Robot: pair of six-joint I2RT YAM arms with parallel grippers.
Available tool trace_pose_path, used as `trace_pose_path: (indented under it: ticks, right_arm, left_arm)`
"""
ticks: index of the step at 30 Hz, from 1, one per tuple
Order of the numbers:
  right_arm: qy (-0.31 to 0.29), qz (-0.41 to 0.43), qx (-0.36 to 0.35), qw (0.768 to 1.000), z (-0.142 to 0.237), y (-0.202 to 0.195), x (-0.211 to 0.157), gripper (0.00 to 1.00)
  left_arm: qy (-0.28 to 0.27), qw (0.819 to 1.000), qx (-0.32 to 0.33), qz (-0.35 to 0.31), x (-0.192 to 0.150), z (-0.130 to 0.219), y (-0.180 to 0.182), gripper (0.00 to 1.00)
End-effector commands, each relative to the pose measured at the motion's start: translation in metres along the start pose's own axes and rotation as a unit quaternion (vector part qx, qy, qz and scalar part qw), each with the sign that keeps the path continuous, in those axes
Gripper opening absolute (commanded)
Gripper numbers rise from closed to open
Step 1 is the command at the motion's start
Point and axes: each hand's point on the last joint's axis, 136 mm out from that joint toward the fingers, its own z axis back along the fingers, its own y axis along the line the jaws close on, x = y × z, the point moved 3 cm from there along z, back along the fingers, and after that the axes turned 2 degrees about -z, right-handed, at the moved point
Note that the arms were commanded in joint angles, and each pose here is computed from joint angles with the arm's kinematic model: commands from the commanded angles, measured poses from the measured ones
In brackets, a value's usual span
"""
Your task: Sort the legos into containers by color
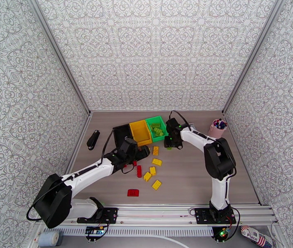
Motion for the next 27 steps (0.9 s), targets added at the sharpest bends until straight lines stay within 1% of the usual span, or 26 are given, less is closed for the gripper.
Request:
trace_pose_path:
  ticks: [1,5,6,7,9,12,15,20,24,27]
  right_arm:
    - [-0.031,-0.018,0.040,0.999,0.025,0.018,0.032,0.31]
    - [-0.047,-0.031,0.045,0.997,0.026,0.028,0.063,0.31]
    - [-0.052,-0.036,0.045,0.997,0.025,0.029,0.072,0.35]
    - [-0.054,-0.041,0.045,0.997,0.023,0.030,0.080,0.41]
    - [-0.060,-0.047,0.050,0.996,0.022,0.034,0.095,0.48]
    - [-0.061,-0.048,0.055,0.995,0.021,0.039,0.110,0.55]
    - [-0.062,-0.047,0.063,0.995,0.025,0.044,0.114,0.60]
    - [-0.066,-0.037,0.076,0.994,0.040,0.044,0.102,0.65]
    - [-0.063,-0.029,0.081,0.994,0.050,0.036,0.074,0.66]
    - [-0.052,-0.026,0.078,0.995,0.053,0.026,0.047,0.66]
  left_arm:
    - [-0.010,1.000,-0.016,-0.010,0.012,0.015,-0.008,0.99]
    - [-0.010,1.000,-0.011,-0.008,0.011,0.022,-0.002,0.99]
    - [-0.011,1.000,-0.010,-0.007,0.010,0.024,0.000,0.99]
    - [-0.010,1.000,-0.008,-0.006,0.009,0.025,0.002,0.99]
    - [-0.009,1.000,-0.007,-0.002,0.006,0.028,0.006,0.99]
    - [-0.010,1.000,-0.003,0.002,0.002,0.033,0.012,0.99]
    - [-0.009,1.000,0.002,-0.001,-0.002,0.037,0.017,0.99]
    - [0.004,1.000,0.016,-0.023,-0.009,0.037,0.019,0.99]
    - [0.019,0.998,0.026,-0.056,-0.017,0.035,0.014,0.97]
    - [0.032,0.996,0.034,-0.082,-0.024,0.033,0.009,0.95]
